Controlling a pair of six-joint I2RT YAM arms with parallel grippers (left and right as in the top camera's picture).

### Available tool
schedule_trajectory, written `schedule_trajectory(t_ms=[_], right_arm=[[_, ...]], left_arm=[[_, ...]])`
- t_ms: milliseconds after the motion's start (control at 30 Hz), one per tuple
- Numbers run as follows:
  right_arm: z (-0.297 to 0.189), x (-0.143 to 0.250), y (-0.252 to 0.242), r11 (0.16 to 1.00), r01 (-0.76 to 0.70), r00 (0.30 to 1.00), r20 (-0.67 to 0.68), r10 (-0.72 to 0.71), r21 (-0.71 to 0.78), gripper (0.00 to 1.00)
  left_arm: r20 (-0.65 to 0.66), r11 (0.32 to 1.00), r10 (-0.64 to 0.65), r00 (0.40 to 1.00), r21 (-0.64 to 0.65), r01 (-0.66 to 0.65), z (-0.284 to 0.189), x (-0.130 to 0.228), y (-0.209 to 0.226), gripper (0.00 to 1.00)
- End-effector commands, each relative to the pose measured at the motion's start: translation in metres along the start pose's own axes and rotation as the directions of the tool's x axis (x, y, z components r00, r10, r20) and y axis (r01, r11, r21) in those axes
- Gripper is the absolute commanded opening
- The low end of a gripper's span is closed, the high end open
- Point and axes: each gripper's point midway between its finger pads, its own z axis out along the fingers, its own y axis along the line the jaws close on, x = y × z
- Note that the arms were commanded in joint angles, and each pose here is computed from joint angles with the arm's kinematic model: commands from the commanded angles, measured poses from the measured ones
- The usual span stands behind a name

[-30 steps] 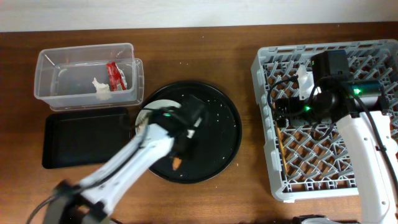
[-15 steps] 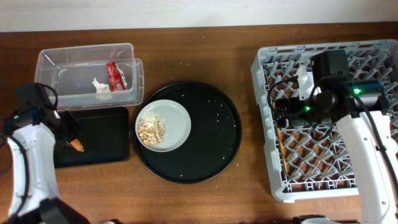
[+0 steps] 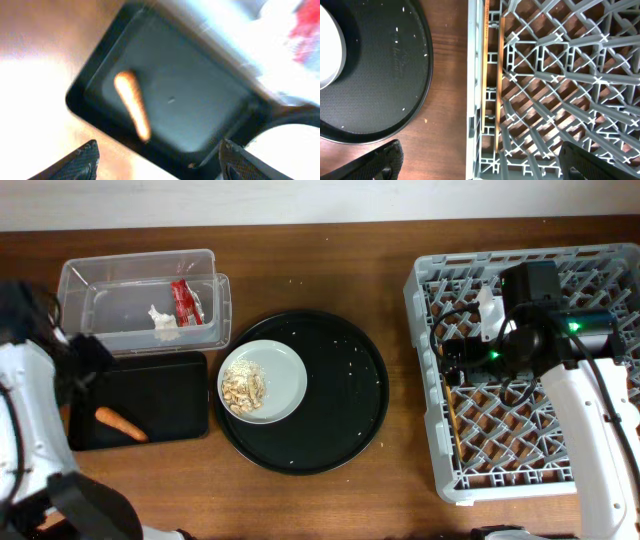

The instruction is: Sort waste into correct bins and load items into the dishwasher rack

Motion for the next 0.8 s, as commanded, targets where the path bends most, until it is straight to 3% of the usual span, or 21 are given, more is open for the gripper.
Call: schedule_trajectory(t_ms=[0, 100, 167, 267, 300, 767], right_arm=[[0.001, 0.000, 0.001, 1.000, -0.008, 1.000, 0.000, 0.008, -0.012, 0.99], [0.001, 0.000, 0.001, 1.000, -0.009, 1.000, 0.000, 0.009, -0.011, 0.99], [0.001, 0.000, 0.001, 1.000, -0.008, 1.000, 0.001, 0.008, -0.011, 0.98], [0.001, -0.002, 0.001, 1.000, -0.007, 1.000, 0.008, 0.008, -0.011, 0.98], [0.001, -0.002, 0.001, 1.000, -0.007, 1.000, 0.008, 0.008, -0.011, 0.98], [0.001, -0.002, 0.001, 1.000, -0.008, 1.000, 0.007, 0.008, -0.011, 0.98]], left_arm=[[0.116, 0.958, 0.196, 0.974, 0.190, -0.215, -0.062, -0.009, -0.066, 0.77], [0.140, 0.891, 0.356, 0.924, 0.247, -0.381, -0.077, 0.015, -0.116, 0.79], [0.151, 0.784, 0.539, 0.829, 0.268, -0.559, -0.082, 0.052, -0.158, 0.81], [0.146, 0.699, 0.652, 0.744, 0.262, -0.665, -0.087, 0.089, -0.187, 0.99], [0.150, 0.679, 0.672, 0.725, 0.268, -0.684, -0.089, 0.097, -0.193, 0.99], [0.151, 0.670, 0.680, 0.718, 0.270, -0.692, -0.090, 0.100, -0.196, 0.99]])
